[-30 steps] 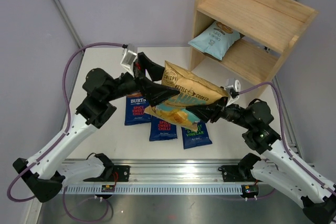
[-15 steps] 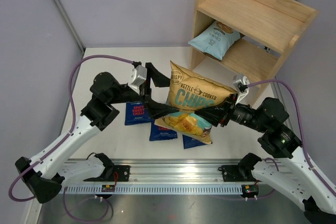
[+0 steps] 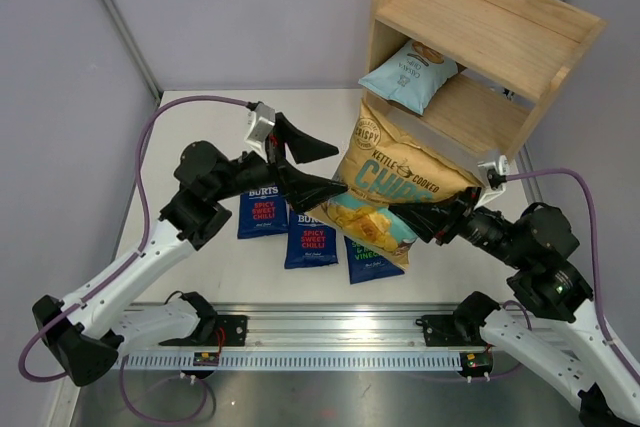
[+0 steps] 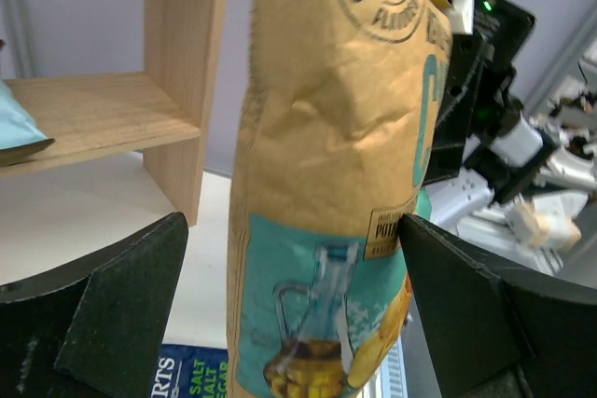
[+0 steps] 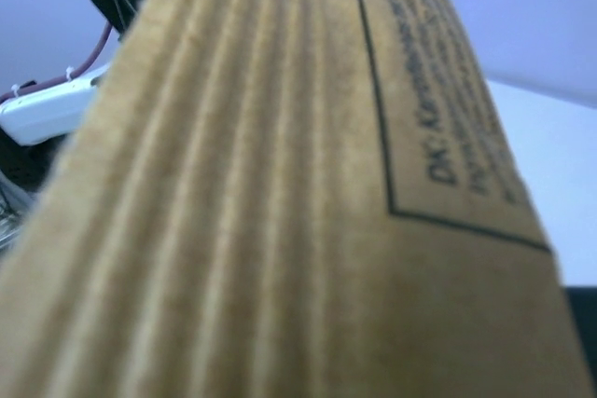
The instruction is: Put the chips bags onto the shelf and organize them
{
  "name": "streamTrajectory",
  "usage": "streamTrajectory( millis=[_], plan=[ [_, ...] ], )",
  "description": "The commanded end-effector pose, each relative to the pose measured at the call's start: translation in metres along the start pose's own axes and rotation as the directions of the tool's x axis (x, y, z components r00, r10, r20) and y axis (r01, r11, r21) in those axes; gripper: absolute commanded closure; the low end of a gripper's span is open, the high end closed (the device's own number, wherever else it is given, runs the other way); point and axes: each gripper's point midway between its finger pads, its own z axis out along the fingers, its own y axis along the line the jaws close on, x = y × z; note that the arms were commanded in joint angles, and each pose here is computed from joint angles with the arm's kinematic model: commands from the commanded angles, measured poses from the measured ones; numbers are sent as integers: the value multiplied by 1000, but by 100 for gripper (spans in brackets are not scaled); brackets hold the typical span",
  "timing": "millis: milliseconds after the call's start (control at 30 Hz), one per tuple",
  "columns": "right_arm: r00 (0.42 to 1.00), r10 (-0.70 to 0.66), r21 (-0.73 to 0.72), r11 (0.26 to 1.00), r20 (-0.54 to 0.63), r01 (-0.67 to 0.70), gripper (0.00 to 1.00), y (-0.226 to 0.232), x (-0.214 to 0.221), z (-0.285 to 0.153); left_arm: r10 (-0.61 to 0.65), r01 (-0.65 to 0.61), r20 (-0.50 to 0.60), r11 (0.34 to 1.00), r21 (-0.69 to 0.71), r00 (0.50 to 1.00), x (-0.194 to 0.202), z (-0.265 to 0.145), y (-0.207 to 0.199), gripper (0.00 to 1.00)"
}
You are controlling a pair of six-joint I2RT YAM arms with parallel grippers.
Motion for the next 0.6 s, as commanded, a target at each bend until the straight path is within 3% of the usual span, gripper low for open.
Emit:
streamTrajectory(
  millis=[0,333,500,567],
  plan=[
    [976,-62,40,998,208,55,86,3,-50,-9,-13,29,152,994,-102,988,-30,-8,8,1],
    [909,-5,159,985,417,-68,87,-10,-94,-31,32,46,400,982,-184,916,-44,-42,13,1],
    [846,52,142,979,531,-149,89,-12,-119,-34,8,-12,468,1000,5,884,-36,-44,-13,1],
    [841,66,101,985,537,-142,89,-4,-125,-31,-63,38,442,997,66,895,-21,-37,-11,1]
  ],
)
